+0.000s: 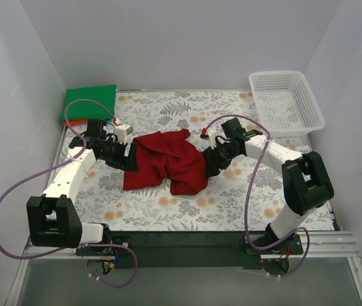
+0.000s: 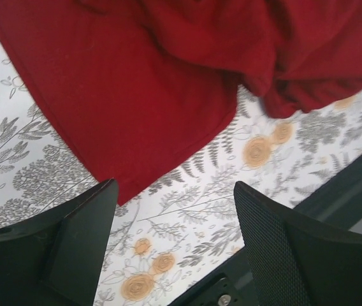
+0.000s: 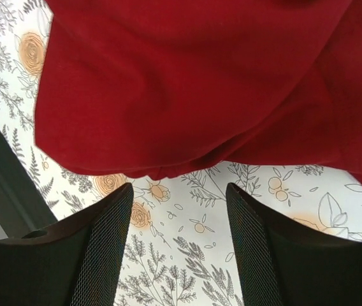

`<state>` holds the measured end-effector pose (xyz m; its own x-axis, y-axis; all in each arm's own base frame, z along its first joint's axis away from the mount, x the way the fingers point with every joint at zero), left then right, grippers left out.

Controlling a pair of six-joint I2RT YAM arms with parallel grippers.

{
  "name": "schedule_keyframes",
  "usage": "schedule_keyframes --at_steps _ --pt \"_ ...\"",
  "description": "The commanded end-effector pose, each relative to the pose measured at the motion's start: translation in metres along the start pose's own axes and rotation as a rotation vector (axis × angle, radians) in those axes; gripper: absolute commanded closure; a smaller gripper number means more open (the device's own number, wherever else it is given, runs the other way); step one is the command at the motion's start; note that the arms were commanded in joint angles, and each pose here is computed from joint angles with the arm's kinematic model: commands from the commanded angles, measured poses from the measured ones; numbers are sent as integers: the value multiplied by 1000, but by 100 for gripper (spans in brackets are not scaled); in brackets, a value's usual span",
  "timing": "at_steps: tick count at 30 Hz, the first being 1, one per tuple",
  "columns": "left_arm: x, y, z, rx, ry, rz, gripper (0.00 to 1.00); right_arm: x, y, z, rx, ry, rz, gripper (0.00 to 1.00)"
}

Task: Fold and stack the t-shirts
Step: Flatten the tshirt out

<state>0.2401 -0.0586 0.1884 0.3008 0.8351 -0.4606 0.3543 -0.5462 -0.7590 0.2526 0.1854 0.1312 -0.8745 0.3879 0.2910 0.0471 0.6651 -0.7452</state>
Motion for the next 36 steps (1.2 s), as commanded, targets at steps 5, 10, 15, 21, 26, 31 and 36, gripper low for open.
schedule_keyframes --at_steps 5,10,15,21,26,31,36 --pt "37 41 -10 21 22 -255 38 -10 29 14 49 56 -50 32" --pt "55 70 3 109 21 -387 38 -15 44 24 93 60 -36 32" --pt "62 87 12 127 63 -582 37 -26 48 25 127 75 29 58" --pt "75 93 24 180 94 -705 99 -26 19 4 88 25 72 99" --pt "78 51 -10 61 131 -734 100 -40 -52 -6 -20 -3 177 99" --pt "73 1 -48 -21 152 -709 100 -65 -122 -20 -109 -28 336 99" --pt "80 -10 -67 -75 179 -741 100 -88 -134 -27 -123 -14 383 99"
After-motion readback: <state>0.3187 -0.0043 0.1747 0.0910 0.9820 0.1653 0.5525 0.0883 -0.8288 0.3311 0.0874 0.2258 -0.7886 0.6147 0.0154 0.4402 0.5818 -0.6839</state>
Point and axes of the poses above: each gripper's point midway between its finger pads, its own y axis out along the fingers, its own x axis along the line the jaws close on, z = x × y, the point moved 7 cm from there along -y, back along the fingers, and after that the axes turned 11 degrees about -y, right-handed, at the moved point
